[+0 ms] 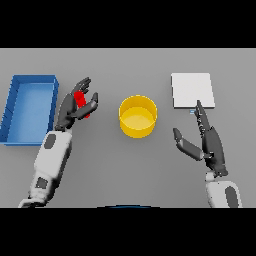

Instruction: Pick up the red beaker and tilt it to pour out 1 green nut into yellow bowl. Pick up the yellow bowl and place it on the metallic measuring scale.

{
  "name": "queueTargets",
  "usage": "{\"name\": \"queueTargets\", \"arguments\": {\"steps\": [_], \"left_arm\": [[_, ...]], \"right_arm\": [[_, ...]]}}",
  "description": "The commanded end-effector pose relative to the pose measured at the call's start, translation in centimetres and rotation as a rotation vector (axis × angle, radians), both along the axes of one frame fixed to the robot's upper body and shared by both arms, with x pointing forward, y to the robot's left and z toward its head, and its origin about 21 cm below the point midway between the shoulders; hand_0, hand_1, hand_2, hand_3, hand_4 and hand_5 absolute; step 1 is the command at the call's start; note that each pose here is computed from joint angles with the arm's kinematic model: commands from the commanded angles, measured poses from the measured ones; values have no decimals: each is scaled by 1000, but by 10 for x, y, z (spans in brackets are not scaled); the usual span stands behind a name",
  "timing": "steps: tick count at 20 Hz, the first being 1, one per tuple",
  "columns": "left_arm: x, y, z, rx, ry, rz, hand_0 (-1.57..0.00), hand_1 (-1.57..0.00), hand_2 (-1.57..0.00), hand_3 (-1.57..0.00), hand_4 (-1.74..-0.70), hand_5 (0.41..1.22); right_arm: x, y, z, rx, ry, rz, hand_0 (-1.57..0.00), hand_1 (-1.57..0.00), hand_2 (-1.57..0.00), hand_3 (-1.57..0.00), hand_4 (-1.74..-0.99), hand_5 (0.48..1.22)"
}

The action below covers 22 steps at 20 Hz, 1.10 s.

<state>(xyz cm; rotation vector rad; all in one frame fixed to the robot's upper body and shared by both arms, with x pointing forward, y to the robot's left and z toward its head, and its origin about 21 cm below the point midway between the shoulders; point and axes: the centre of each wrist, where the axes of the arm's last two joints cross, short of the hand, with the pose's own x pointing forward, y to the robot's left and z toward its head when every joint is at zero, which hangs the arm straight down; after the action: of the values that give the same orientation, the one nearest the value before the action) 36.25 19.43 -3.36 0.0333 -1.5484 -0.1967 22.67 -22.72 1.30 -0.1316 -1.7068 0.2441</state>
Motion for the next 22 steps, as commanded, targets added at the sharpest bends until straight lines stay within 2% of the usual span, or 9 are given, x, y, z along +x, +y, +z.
{"name": "queueTargets", "arguments": {"steps": [1, 3, 5, 7, 8, 10, 13, 19, 22], "left_arm": [[3, -6, 1, -4, -11, 14, -379, -406, -457, -518, -1410, 874], [4, -7, 0, 52, -3, 57, -755, -783, -844, -884, -1519, 999], [4, -15, 2, 104, -25, 34, -1049, -1067, -1106, -1058, -1589, 1079], [4, -12, 2, 101, -24, 28, -1237, -1248, -1273, -1154, -1636, 1130], [4, -12, 3, 100, -25, 25, -1304, -1313, -1333, -1237, -1597, 1148], [2, -13, 1, 100, -35, 21, -1400, -1406, -1419, -1357, -1542, 1174], [4, -6, 12, -7, -64, 9, -1483, -1486, -1493, -1462, -1639, 1157], [12, -4, 46, -39, -133, -33, -1548, -1549, -1551, -1542, -1714, 1132], [13, -8, 56, 32, -140, -69, -1556, -1557, -1558, -1553, -1724, 1132]], "right_arm": [[-1, -2, 0, -9, 1, -5, 1, 1, 1, 1, -1236, 647], [0, -5, 3, -3, -4, -3, 1, 1, 1, 1, -1239, 648], [-4, -5, 1, -7, 4, -3, 1, 1, 1, 1, -1239, 648], [1, -4, 3, -4, -1, -3, 1, 1, 1, 1, -1242, 650], [1, -3, 2, 17, 1, -1, 1, 1, 1, 1, -1250, 647], [0, 1, 1, 21, -3, 10, 1, 1, 1, 1, -1255, 644], [-1, -4, 1, 5, -5, 3, 1, 1, 1, 1, -1248, 645], [-5, -6, 1, -4, -16, 3, 1, 1, 1, 1, -1227, 647], [-1, -5, 0, -32, -34, 5, 1, 1, 1, 1, -1219, 656]]}}
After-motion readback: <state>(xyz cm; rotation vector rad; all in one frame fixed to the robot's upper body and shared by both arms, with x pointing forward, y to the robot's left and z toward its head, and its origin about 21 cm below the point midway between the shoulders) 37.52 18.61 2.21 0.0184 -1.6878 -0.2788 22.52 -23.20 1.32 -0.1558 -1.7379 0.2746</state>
